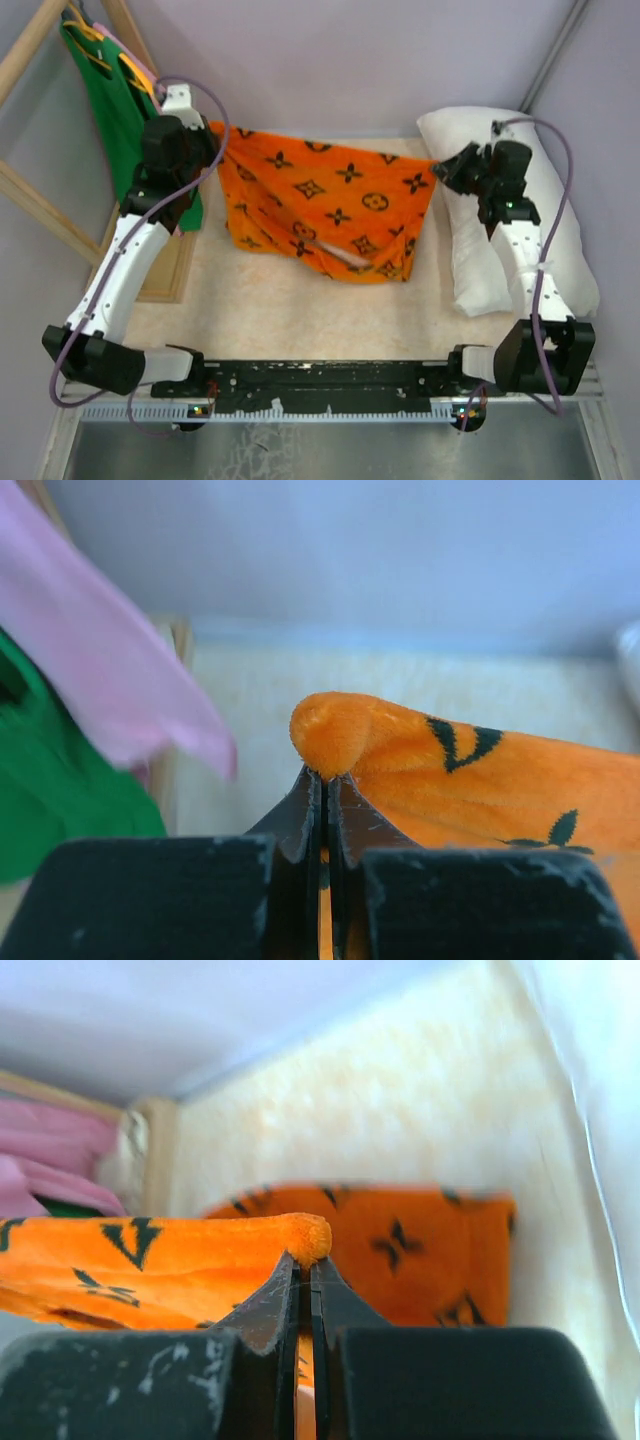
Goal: Remove the pillowcase from the pillow
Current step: Fold the pillowcase at the center of the board.
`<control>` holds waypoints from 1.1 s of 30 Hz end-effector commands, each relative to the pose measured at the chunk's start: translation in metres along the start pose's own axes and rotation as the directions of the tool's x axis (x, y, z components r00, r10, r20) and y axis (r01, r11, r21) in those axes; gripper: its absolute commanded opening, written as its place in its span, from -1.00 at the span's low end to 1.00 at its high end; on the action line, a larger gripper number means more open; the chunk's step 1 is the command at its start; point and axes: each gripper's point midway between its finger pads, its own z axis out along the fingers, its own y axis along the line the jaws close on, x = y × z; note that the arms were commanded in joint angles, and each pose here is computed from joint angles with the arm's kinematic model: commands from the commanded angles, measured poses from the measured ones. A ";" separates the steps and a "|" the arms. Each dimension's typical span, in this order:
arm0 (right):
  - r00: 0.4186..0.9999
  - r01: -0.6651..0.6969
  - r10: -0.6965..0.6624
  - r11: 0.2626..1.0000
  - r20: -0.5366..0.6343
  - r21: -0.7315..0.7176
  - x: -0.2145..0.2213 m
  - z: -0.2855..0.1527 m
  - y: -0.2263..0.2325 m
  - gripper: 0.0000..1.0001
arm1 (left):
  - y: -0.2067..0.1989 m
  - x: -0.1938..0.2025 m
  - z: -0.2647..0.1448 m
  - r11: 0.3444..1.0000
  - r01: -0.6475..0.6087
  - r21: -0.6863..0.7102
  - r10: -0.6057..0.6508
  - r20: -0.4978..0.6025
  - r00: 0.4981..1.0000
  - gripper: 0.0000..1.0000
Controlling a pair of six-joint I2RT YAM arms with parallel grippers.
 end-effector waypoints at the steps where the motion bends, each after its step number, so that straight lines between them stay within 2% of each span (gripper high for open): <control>1: 0.935 0.119 -0.071 0.985 0.347 -0.121 -0.130 -0.026 0.085 -1.00 | 0.008 -0.108 -0.015 0.999 -0.007 -0.044 0.020 0.306 0.952 -1.00; 4: 0.877 0.139 -0.038 0.974 0.479 -0.177 -0.189 -0.040 0.120 -0.91 | 0.015 -0.165 -0.028 0.999 0.008 -0.044 0.012 0.439 0.899 -1.00; 6: 0.858 0.139 0.004 0.961 0.514 -0.239 -0.220 -0.045 0.139 -1.00 | 0.019 -0.198 -0.036 0.999 0.007 -0.048 0.018 0.499 0.866 -1.00; 8: 0.811 0.183 0.021 0.940 0.585 -0.288 -0.251 -0.074 0.172 -1.00 | 0.019 -0.233 -0.053 0.999 0.005 -0.052 0.025 0.553 0.832 -1.00; 10: 0.745 0.280 0.009 0.903 0.667 -0.325 -0.275 -0.124 0.216 -1.00 | 0.015 -0.275 -0.096 1.000 0.000 -0.030 0.019 0.650 0.759 -1.00; 12: 0.680 0.371 -0.017 0.870 0.733 -0.324 -0.287 -0.175 0.251 -1.00 | 0.009 -0.309 -0.152 1.000 -0.015 0.008 0.004 0.752 0.659 -1.00; 14: 0.593 0.472 -0.036 0.825 0.805 -0.310 -0.289 -0.231 0.282 -1.00 | 0.005 -0.329 -0.211 0.998 -0.031 0.045 -0.020 0.831 0.556 -1.00; 16: 0.475 0.572 -0.042 0.774 0.879 -0.272 -0.282 -0.296 0.310 -1.00 | 0.002 -0.340 -0.271 0.995 -0.051 0.082 -0.050 0.889 0.455 -1.00; 18: 0.344 0.660 -0.048 0.722 0.938 -0.206 -0.266 -0.358 0.330 -1.00 | -0.006 -0.339 -0.329 0.985 -0.122 0.118 -0.067 0.930 0.361 -1.00; 19: 0.268 0.701 -0.042 0.694 0.963 -0.165 -0.252 -0.396 0.339 -1.00 | -0.010 -0.337 -0.364 0.979 -0.158 0.132 -0.081 0.952 0.295 -1.00; 21: 0.160 0.743 -0.048 0.663 0.986 -0.088 -0.231 -0.445 0.349 -1.00 | -0.009 -0.326 -0.422 0.972 -0.191 0.140 -0.099 0.973 0.211 -1.00; 24: 0.069 0.760 -0.040 0.650 0.997 -0.026 -0.207 -0.498 0.356 -1.00 | 0.005 -0.315 -0.472 0.981 -0.162 0.105 -0.081 0.985 0.150 -1.00; 27: 0.019 0.764 -0.005 0.645 1.000 -0.011 -0.192 -0.531 0.358 -1.00 | 0.014 -0.312 -0.503 0.987 -0.144 0.067 -0.051 0.993 0.108 -1.00; 29: -0.006 0.763 0.016 0.647 1.000 -0.006 -0.187 -0.547 0.360 -1.00 | 0.016 -0.316 -0.509 0.989 -0.143 0.048 -0.032 0.993 0.112 -1.00; 33: -0.021 0.751 0.028 0.660 0.999 -0.003 -0.193 -0.553 0.361 -1.00 | 0.017 -0.330 -0.501 0.990 -0.139 0.036 -0.015 0.989 0.150 -1.00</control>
